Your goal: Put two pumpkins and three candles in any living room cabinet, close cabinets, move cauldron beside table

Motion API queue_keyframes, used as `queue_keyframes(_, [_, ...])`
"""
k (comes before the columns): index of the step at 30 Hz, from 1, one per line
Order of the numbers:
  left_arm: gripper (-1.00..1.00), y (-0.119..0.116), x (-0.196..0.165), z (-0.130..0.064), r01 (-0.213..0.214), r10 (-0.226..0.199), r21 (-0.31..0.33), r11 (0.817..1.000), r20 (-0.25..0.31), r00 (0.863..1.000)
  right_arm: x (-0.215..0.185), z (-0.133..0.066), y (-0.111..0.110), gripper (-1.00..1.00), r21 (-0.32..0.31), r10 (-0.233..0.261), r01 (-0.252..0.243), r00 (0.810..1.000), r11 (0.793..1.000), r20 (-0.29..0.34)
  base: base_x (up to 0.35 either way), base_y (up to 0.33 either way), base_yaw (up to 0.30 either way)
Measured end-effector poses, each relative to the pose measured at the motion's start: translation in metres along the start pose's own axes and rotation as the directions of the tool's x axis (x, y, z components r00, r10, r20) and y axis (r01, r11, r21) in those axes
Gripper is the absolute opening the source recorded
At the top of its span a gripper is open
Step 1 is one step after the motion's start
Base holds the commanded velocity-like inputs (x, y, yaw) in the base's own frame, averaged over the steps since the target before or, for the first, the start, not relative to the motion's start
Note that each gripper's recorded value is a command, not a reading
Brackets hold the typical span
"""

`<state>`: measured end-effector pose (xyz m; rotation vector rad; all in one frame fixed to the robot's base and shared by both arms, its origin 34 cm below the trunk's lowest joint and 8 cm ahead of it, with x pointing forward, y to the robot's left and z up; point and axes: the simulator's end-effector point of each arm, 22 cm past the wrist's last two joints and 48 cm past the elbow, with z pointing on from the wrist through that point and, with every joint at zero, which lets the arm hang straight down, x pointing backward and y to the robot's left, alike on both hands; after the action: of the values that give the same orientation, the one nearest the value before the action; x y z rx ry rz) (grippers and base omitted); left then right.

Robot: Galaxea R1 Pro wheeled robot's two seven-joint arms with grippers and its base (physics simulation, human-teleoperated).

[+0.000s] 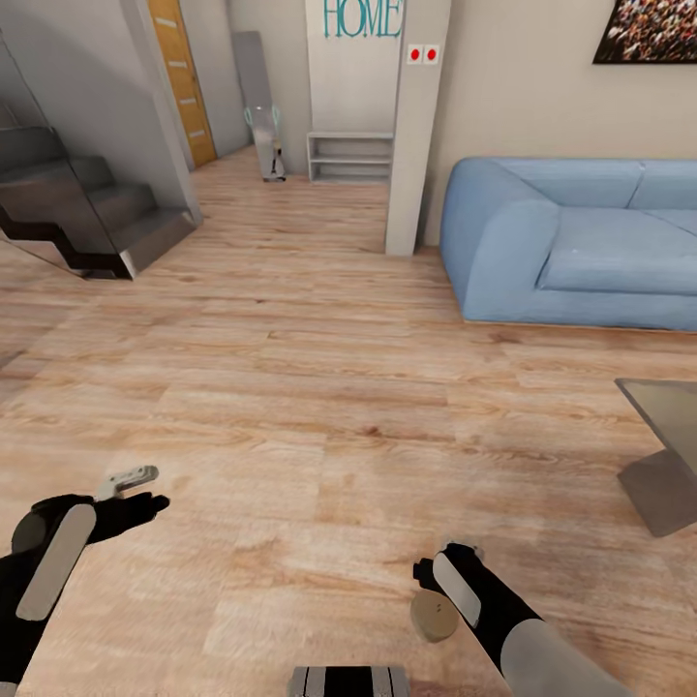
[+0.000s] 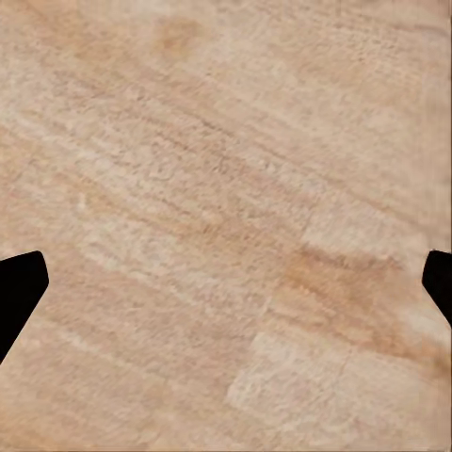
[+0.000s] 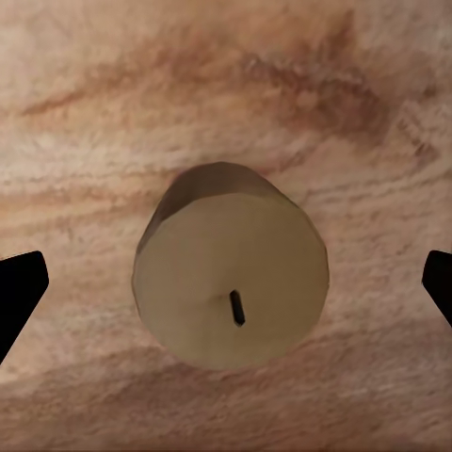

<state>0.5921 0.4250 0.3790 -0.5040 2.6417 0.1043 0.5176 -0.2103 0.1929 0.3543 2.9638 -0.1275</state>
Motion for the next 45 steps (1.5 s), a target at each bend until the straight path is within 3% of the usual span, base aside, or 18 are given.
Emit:
queue_keyframes(5, [1.00,-0.011,0.002,-0.018,0.045,-0.044,0.139,0.989,-0.006,0.999,0.008,0.008,-0.001,1.00,0.004,-0.002,0.003,1.000,1.000,-0.019,0.000,0.000,0.000])
queue_keyframes(10, [1.00,-0.006,0.004,-0.019,0.074,-0.068,0.192,0.979,-0.040,0.997,0.016,0.016,-0.002,1.00,0.009,-0.004,0.004,0.999,1.000,-0.039,0.000,0.000,0.000])
queue_keyframes(22, [1.00,-0.004,0.020,0.001,0.080,-0.064,0.183,0.980,-0.091,0.994,0.028,0.036,-0.003,1.00,0.019,0.002,-0.001,0.999,1.000,-0.050,0.000,0.000,0.000])
queue_keyframes(27, [1.00,-0.003,0.028,0.009,0.079,-0.061,0.175,0.981,-0.109,0.992,0.026,0.044,-0.003,1.00,0.020,0.017,-0.016,1.000,1.000,-0.024,0.000,0.000,0.000])
queue_keyframes(39, [1.00,-0.001,0.046,0.028,0.078,-0.054,0.157,0.985,-0.156,0.986,0.044,0.062,-0.004,1.00,0.026,0.014,-0.013,0.998,1.000,-0.056,0.000,0.000,0.000])
queue_keyframes(45, [1.00,-0.001,0.046,0.029,0.078,-0.053,0.156,0.985,-0.156,0.986,0.044,0.062,-0.003,1.00,0.025,0.013,-0.012,0.998,1.000,-0.055,0.000,0.000,0.000])
